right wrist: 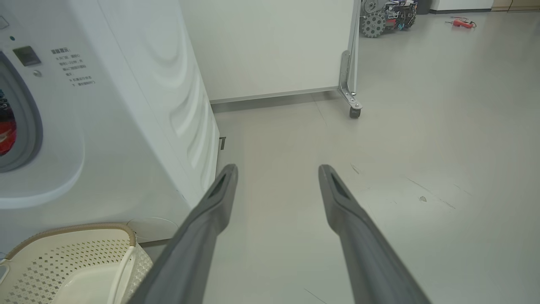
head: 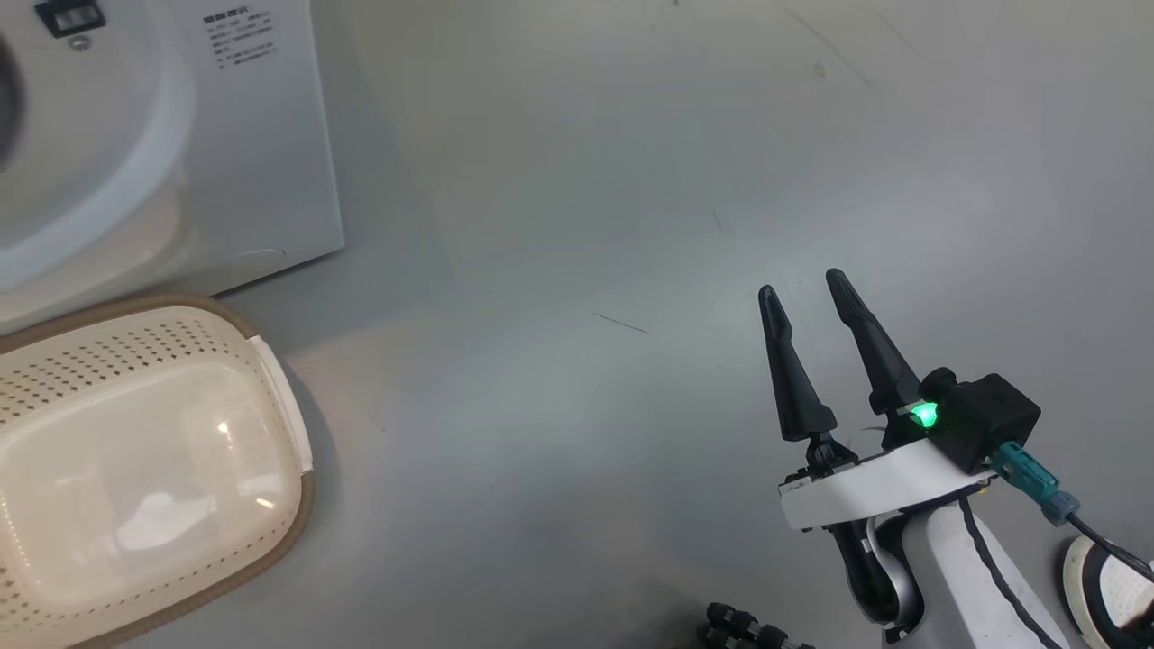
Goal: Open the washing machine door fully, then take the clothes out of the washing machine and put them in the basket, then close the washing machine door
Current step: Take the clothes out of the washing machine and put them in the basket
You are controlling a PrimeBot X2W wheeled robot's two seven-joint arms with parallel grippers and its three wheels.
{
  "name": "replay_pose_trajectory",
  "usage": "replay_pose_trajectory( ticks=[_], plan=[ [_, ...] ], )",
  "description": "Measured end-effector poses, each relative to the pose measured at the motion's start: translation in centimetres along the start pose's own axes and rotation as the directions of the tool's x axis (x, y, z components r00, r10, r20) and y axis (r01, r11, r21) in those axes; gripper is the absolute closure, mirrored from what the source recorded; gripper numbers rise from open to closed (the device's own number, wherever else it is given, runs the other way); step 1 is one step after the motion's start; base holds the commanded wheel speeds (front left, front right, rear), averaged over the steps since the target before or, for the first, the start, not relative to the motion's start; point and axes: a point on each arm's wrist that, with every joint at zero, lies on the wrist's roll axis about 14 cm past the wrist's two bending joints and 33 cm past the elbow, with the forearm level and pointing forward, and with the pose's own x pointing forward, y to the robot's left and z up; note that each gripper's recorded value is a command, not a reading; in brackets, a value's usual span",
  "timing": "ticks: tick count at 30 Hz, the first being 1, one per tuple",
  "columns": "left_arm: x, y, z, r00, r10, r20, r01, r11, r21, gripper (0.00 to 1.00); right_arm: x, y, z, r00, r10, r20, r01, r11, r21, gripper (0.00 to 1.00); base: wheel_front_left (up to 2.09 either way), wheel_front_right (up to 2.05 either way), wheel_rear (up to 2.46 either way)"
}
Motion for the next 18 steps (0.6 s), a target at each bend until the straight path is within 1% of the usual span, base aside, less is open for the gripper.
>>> replay_pose_trajectory(
  ticks=[5, 15, 18],
  plan=[
    [-1.6, -0.9, 0.5, 0.998, -0.043, 0.045, 0.041, 0.998, 0.036, 1.00, 0.2, 0.5, 0.3, 1.000, 0.023, 0.013, -0.023, 1.000, -0.005, 0.00, 0.00, 0.00, 0.00],
    [-5.9, 0.3, -0.3, 0.995, -0.030, 0.095, 0.025, 0.998, 0.053, 1.00, 0.5, 2.1, 1.0, 0.996, 0.083, 0.040, -0.083, 0.997, -0.007, 0.00, 0.00, 0.00, 0.00],
    [-7.6, 0.5, -1.3, 0.995, -0.033, 0.091, 0.027, 0.998, 0.065, 1.00, 0.5, 2.8, 1.2, 0.993, 0.111, 0.051, -0.111, 0.994, -0.003, 0.00, 0.00, 0.00, 0.00]
  ],
)
